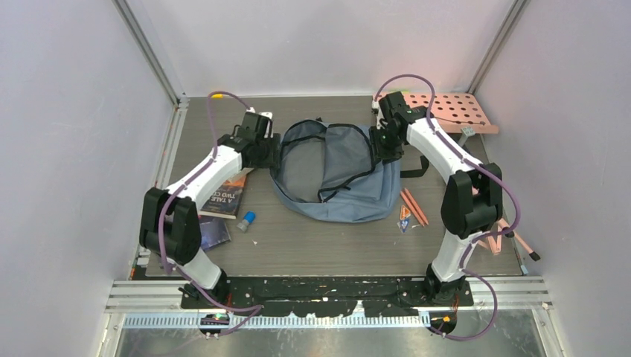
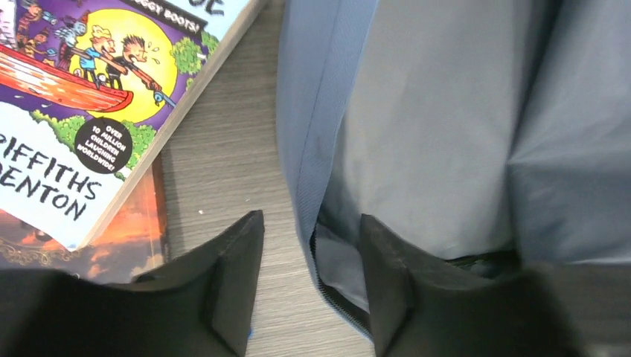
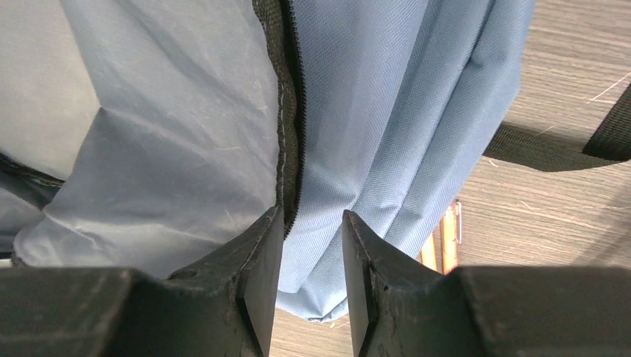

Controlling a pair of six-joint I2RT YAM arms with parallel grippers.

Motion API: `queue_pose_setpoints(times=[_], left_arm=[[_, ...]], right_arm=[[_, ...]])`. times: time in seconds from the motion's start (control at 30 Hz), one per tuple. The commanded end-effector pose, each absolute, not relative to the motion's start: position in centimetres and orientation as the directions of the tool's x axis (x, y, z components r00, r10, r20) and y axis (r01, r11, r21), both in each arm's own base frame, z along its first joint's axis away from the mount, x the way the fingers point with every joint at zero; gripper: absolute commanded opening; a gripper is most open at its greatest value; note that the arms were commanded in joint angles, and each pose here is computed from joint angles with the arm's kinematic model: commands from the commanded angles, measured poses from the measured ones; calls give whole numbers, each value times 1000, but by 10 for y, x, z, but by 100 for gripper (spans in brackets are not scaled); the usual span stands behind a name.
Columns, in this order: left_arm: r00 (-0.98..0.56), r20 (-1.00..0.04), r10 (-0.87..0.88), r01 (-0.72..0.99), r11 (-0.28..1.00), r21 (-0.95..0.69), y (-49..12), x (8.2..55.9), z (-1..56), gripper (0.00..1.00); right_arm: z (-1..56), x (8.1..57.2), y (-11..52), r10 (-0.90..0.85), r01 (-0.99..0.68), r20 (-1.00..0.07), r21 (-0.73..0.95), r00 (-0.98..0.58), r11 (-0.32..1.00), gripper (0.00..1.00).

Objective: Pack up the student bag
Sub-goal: Unzip the student bag at the center of the board, then pick up the book from the center of the board.

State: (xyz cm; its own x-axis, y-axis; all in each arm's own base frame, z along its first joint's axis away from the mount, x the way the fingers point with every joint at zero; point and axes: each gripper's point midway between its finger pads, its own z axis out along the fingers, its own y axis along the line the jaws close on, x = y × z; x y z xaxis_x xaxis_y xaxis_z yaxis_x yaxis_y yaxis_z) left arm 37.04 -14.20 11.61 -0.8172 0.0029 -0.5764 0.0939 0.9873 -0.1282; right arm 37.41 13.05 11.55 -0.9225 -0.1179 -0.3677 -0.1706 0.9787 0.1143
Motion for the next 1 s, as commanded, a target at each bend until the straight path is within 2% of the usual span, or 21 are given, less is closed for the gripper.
queue_pose_setpoints(times=[0.0,0.03,0.1,0.23,0.37,0.53,0.67,0.97], left_arm=[[-677,-736,1,133,984,-120,-142,398,188,67],[-661,-750,15,138,985,-102,-139,400,195,76],[-636,-770,52,151,987,-58,-133,401,207,87],[-602,-791,113,171,985,11,-118,402,224,98],[-611,-746,266,247,959,140,-96,398,215,100],[-691,-586,424,306,905,295,-67,399,174,99],[-719,-505,477,345,876,336,-61,405,150,98],[-733,-427,530,348,831,434,-50,431,106,98]], right_arm=[[167,388,131,-89,-179,-520,125,-849,976,42],[170,389,132,-87,-182,-530,130,-844,975,42],[180,392,135,-83,-191,-552,140,-830,972,43],[193,396,139,-77,-203,-577,157,-813,966,44],[199,399,141,-74,-210,-591,165,-803,964,44],[202,403,146,-63,-214,-601,183,-797,959,45],[204,405,148,-51,-210,-605,195,-795,958,45],[206,405,149,-41,-207,-610,204,-791,957,45]])
